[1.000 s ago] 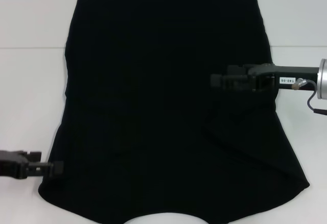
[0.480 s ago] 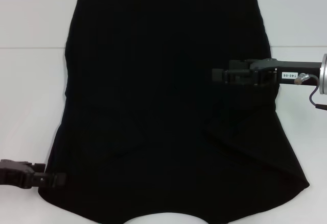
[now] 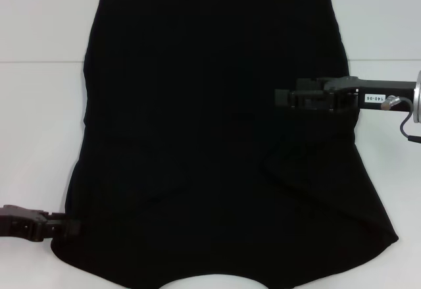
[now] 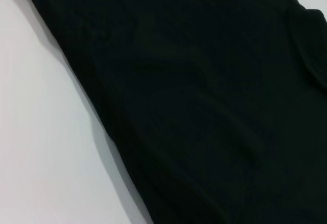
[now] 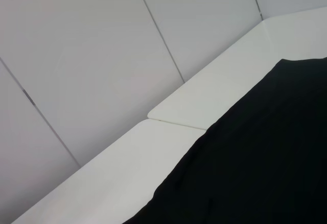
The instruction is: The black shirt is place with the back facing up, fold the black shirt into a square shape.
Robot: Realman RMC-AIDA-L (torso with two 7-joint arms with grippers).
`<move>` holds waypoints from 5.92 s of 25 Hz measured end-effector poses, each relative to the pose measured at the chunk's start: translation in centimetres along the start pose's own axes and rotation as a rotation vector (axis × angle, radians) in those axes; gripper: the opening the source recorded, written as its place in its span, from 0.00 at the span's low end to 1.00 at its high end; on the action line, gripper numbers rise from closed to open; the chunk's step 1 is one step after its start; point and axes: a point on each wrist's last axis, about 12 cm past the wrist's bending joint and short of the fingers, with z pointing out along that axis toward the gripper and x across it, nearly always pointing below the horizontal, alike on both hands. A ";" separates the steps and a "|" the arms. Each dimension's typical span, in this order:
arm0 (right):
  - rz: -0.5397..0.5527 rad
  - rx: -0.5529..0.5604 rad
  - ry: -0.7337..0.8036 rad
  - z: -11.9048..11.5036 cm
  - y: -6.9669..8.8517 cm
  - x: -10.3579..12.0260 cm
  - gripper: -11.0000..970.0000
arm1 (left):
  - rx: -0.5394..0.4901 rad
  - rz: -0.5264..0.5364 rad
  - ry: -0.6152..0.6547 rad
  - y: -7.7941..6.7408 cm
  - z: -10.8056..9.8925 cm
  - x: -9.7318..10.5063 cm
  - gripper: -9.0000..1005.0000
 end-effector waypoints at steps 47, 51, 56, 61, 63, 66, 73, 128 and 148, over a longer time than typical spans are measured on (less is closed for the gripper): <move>0.638 0.147 0.423 -11.3 -2.3 10.4 0.95 | 0.004 -0.055 -0.094 0.6 -0.4 1.0 0.04; 0.636 0.152 0.420 -10.7 -2.4 10.5 0.92 | 0.003 -0.049 -0.094 0.7 -0.4 1.1 0.04; 0.615 0.135 0.414 -9.9 -2.3 10.0 0.86 | 0.003 -0.046 -0.094 0.7 -0.4 1.0 0.04; 0.615 0.149 0.424 -9.3 -2.3 10.1 0.82 | 0.003 -0.043 -0.095 0.7 -0.4 0.9 0.04; 0.625 0.162 0.418 -9.4 -2.5 10.2 0.80 | 0.003 -0.042 -0.095 0.7 -0.4 0.9 0.04; 0.641 0.176 0.407 -9.8 -2.6 10.5 0.74 | 0.003 -0.042 -0.095 0.7 -0.4 0.9 0.05; 0.644 0.185 0.398 -10.1 -2.7 10.7 0.32 | 0.002 -0.042 -0.095 0.7 -0.4 0.9 0.05; 0.355 0.274 0.003 -10.3 -5.4 5.4 0.04 | 0.153 -0.057 -0.361 -0.1 2.1 -10.1 0.05; 0.159 0.546 -0.064 -1.2 -7.7 -5.8 0.05 | -0.234 -0.002 -0.566 -0.9 6.6 -21.3 0.06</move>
